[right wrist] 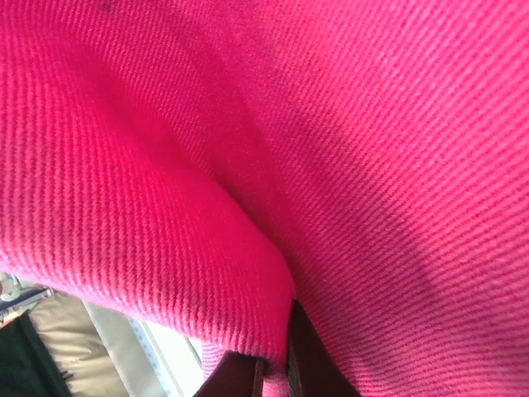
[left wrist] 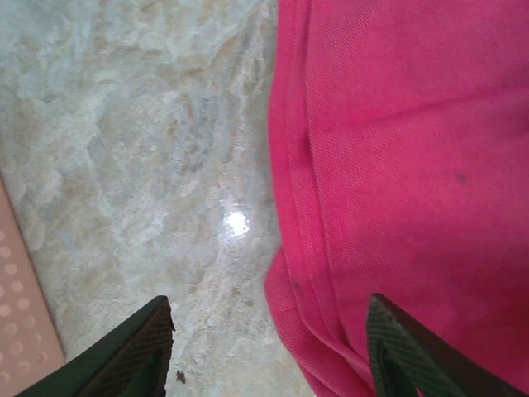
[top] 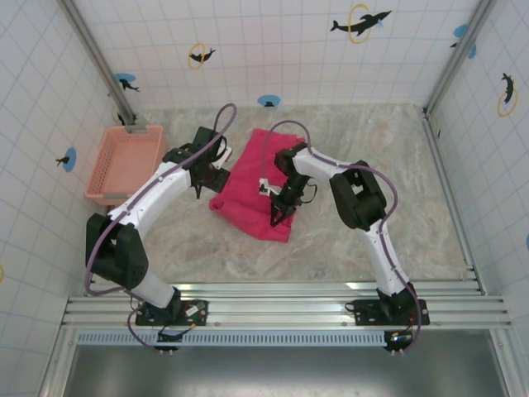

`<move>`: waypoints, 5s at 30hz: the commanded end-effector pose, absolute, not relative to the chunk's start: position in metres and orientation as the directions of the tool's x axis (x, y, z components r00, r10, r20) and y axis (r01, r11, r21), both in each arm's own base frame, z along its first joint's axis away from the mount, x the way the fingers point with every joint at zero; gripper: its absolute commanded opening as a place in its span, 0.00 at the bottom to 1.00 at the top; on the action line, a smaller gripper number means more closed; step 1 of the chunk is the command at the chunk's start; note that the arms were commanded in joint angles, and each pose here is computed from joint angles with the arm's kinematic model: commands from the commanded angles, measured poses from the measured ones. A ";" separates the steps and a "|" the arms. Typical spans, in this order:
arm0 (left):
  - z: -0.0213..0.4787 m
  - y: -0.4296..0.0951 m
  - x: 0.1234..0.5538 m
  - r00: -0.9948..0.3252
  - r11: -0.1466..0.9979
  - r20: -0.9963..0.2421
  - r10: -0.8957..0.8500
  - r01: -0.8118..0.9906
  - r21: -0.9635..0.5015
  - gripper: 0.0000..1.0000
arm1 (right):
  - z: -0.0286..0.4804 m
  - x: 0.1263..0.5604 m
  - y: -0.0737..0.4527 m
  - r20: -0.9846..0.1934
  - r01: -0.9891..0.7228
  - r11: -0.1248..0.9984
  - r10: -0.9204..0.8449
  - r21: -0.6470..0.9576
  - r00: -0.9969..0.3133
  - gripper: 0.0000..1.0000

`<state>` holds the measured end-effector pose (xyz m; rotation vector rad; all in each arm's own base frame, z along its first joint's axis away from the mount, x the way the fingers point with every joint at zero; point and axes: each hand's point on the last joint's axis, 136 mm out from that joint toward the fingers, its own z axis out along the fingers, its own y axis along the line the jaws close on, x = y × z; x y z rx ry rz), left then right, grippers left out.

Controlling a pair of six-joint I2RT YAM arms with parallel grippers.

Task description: Roll up the long pants

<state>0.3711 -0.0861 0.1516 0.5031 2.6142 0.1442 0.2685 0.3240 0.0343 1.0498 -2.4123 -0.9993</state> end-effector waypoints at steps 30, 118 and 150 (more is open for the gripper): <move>0.102 -0.130 0.332 -0.849 0.905 -0.322 0.420 0.417 0.081 0.46 | 0.051 0.283 0.363 0.047 -0.401 0.498 -0.669 0.769 -0.742 0.09; 0.149 -0.073 0.442 -0.904 0.974 -0.389 0.179 0.219 -0.060 0.62 | 0.091 0.282 0.370 -0.181 -0.418 0.316 -0.570 0.852 -0.801 0.10; 0.080 -0.124 0.397 -0.945 0.943 -0.203 0.258 0.292 -0.160 0.28 | -0.034 0.305 0.307 0.153 -0.107 0.625 -0.347 0.773 -0.925 0.10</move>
